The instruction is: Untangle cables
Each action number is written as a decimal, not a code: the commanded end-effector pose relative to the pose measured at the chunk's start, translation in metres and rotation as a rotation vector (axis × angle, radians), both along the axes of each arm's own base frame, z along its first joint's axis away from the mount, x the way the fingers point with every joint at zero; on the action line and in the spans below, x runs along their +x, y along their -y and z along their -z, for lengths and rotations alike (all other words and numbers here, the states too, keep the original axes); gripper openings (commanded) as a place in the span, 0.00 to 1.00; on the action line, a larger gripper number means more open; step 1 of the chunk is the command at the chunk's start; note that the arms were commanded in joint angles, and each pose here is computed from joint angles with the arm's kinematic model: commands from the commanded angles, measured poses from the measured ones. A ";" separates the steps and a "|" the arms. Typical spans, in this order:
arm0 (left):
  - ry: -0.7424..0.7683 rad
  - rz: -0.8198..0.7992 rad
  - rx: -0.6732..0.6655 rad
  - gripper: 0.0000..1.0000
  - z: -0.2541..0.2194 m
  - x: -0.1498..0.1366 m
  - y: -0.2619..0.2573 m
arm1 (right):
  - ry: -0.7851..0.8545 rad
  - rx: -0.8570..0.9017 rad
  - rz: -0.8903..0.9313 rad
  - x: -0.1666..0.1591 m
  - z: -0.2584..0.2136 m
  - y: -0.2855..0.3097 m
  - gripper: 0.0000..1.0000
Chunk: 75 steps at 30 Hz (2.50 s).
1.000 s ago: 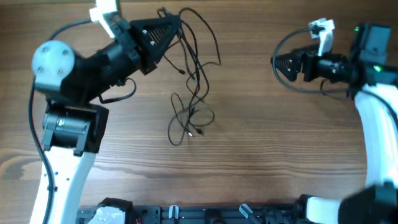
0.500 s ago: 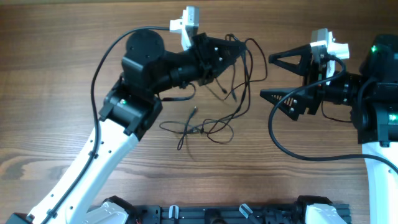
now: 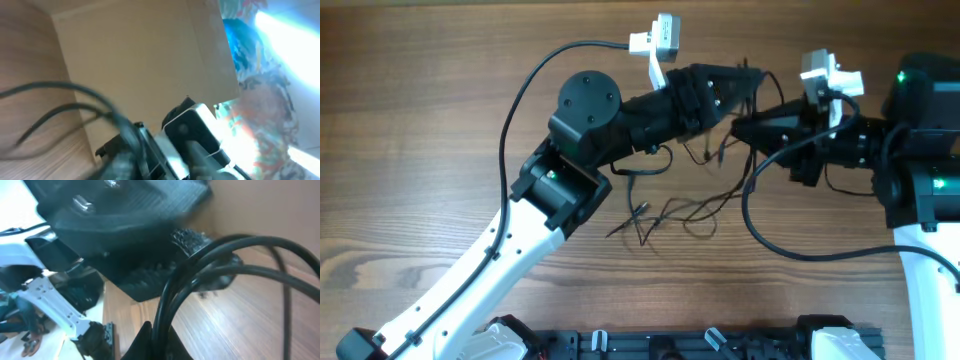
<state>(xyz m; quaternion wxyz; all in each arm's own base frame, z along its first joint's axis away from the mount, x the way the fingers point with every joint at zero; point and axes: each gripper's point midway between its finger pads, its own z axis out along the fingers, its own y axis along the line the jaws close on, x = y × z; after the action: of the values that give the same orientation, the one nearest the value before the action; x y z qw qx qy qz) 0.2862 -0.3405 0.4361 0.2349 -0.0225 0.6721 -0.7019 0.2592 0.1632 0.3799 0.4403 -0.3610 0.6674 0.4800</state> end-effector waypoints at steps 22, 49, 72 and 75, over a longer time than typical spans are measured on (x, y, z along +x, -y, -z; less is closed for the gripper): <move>0.173 -0.317 1.121 1.00 0.143 -0.012 -0.181 | -0.608 -0.577 0.905 0.085 0.166 0.123 1.00; 0.173 -0.316 1.121 1.00 0.143 -0.012 -0.181 | -0.455 -1.047 0.655 0.176 0.356 0.156 0.84; 0.174 -0.317 1.121 1.00 0.143 -0.012 -0.181 | 0.661 -0.089 0.911 0.071 -0.150 0.101 0.04; 0.173 -0.316 1.121 1.00 0.143 -0.012 -0.181 | 0.714 -0.014 0.920 0.066 -0.171 0.101 0.04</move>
<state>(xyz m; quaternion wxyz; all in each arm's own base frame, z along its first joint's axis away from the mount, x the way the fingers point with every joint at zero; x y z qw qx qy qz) 0.2734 -0.1623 0.2902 0.3598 0.0589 0.9091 -0.2013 0.3312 0.0570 0.5395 0.7879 -0.1760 0.5874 0.0566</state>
